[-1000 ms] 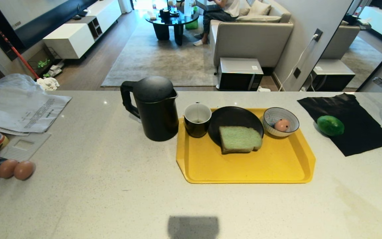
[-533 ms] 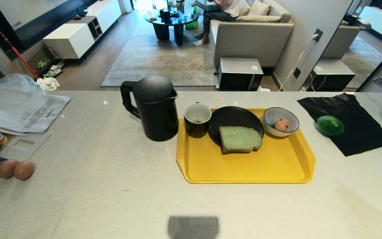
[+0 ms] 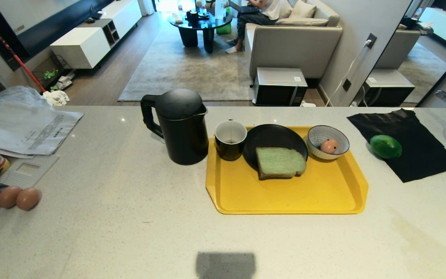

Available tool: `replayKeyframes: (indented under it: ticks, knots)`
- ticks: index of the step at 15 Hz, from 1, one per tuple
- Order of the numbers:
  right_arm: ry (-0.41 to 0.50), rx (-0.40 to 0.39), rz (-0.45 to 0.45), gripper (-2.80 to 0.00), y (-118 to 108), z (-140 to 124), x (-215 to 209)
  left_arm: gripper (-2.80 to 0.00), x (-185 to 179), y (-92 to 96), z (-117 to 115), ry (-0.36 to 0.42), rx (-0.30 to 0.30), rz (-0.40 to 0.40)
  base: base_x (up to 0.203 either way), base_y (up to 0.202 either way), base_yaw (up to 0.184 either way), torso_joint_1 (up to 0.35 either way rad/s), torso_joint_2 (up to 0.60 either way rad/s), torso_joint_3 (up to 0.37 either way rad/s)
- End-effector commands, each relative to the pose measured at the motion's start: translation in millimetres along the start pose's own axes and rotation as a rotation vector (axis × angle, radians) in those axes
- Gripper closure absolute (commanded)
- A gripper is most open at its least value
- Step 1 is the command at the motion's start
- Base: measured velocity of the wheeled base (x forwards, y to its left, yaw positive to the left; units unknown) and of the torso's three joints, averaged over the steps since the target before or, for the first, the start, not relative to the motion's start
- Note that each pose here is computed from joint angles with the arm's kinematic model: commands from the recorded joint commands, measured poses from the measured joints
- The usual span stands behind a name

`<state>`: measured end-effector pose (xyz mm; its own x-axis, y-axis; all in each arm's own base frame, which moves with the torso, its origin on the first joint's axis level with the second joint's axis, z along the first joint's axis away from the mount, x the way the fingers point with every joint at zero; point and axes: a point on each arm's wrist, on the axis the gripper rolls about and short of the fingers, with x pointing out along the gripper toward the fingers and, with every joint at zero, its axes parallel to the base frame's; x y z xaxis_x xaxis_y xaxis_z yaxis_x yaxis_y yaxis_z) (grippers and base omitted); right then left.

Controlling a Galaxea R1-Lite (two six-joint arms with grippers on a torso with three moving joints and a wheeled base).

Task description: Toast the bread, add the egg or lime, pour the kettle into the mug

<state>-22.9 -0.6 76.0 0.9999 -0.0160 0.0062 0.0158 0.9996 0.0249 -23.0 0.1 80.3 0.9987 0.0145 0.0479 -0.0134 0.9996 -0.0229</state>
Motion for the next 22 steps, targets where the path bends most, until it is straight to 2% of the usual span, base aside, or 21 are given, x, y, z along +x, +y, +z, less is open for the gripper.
replayKeyframes:
  ticks: [1,3,4,8,22]
  knots:
    - [0.004,-0.044,0.009,0.0,0.2,-0.6,0.2,0.0,1.0,0.1,-4.7,0.016,0.0,0.001,0.0,0.0,0.0,0.0,0.0,0.0]
    - [0.005,-0.108,0.048,0.0,1.0,-0.8,0.2,0.0,1.0,0.1,-4.7,0.016,0.0,0.001,0.0,0.0,0.0,0.0,0.0,0.0]
    - [0.005,-0.11,0.049,0.0,1.1,-0.8,0.2,0.0,1.0,0.1,-4.6,0.014,-0.001,0.001,0.0,0.0,0.0,0.0,0.0,0.0]
    - [0.006,-0.057,0.03,0.0,0.6,-0.7,0.1,0.0,1.0,0.1,-4.7,0.016,0.0,0.001,0.0,0.0,0.0,0.0,0.0,0.0]
    - [0.005,-0.055,0.03,0.0,0.6,-0.7,0.2,0.0,1.0,0.1,-4.6,0.015,0.0,0.001,0.0,0.0,0.0,0.0,0.0,0.0]
